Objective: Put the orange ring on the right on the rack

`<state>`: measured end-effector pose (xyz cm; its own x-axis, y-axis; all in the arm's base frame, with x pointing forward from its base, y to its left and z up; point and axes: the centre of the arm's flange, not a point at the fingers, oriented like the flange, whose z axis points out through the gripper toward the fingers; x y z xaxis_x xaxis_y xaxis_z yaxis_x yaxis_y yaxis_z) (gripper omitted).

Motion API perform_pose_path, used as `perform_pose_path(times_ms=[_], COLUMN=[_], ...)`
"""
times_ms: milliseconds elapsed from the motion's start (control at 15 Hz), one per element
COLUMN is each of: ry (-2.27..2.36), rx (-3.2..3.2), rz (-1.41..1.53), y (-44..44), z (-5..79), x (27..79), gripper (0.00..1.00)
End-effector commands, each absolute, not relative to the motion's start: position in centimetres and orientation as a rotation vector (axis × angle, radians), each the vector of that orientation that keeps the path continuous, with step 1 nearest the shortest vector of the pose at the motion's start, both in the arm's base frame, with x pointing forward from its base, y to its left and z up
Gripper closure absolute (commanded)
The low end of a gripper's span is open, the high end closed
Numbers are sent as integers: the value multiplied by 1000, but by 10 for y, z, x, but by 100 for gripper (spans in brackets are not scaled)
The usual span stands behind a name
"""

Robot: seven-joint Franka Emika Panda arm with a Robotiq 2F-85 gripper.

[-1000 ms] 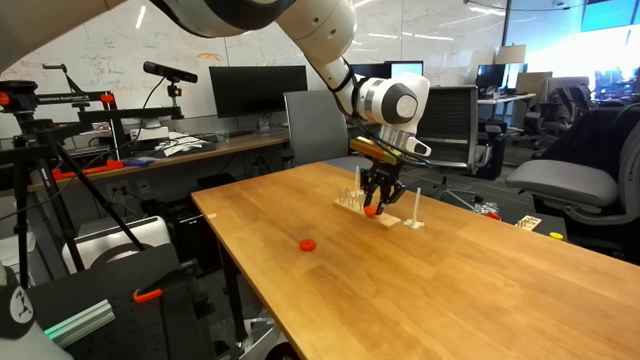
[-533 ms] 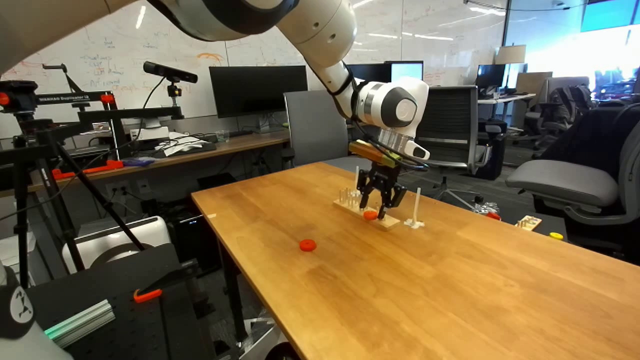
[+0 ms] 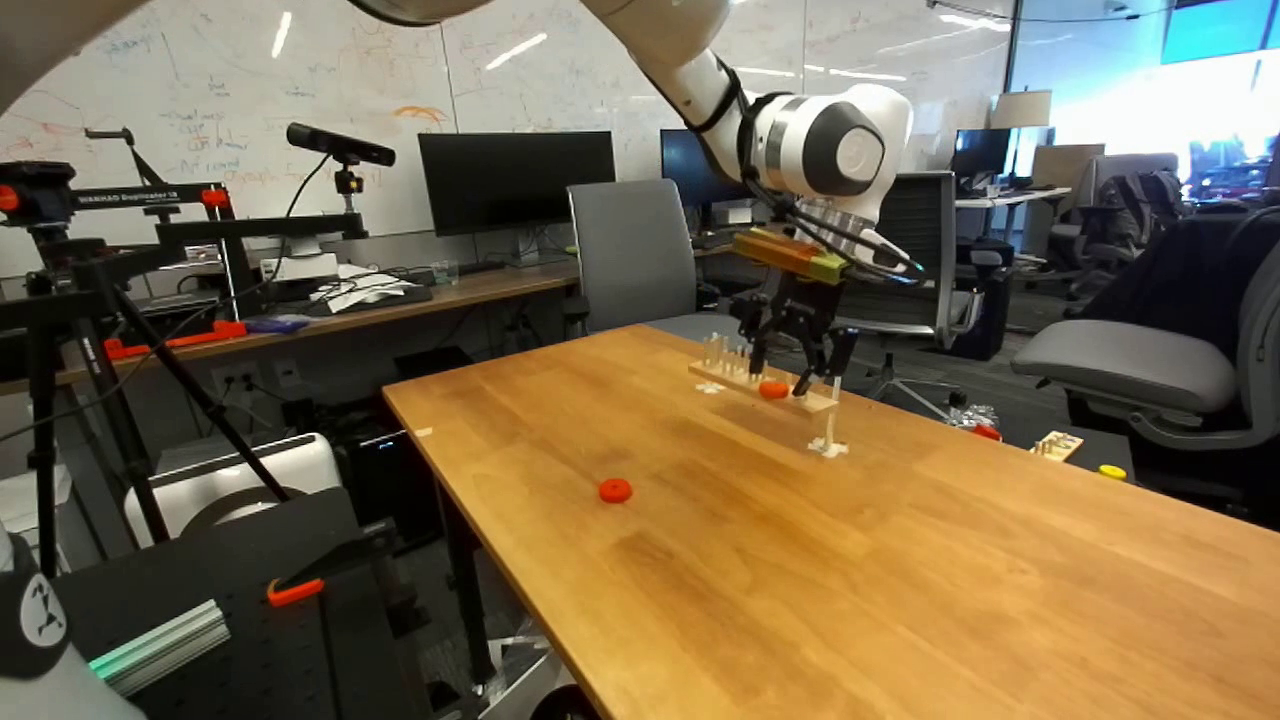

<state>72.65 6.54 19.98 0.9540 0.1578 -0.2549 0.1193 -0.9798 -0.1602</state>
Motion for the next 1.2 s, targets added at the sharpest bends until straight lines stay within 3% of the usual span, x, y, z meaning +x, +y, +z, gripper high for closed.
perform_pose_path(times_ms=[0,200,267,400,733,1133], ry=[-273,-282,-279,-270,-243,-251], rx=[-2901,-2876,-2875,-2870,-2843,-2824], rz=[374,446,477,548,690,695], y=[44,32,30,31,33,29], z=[255,254,248,230,185,187], x=[705,710,710,710,708,697], gripper=[6,7,48,57,97,100])
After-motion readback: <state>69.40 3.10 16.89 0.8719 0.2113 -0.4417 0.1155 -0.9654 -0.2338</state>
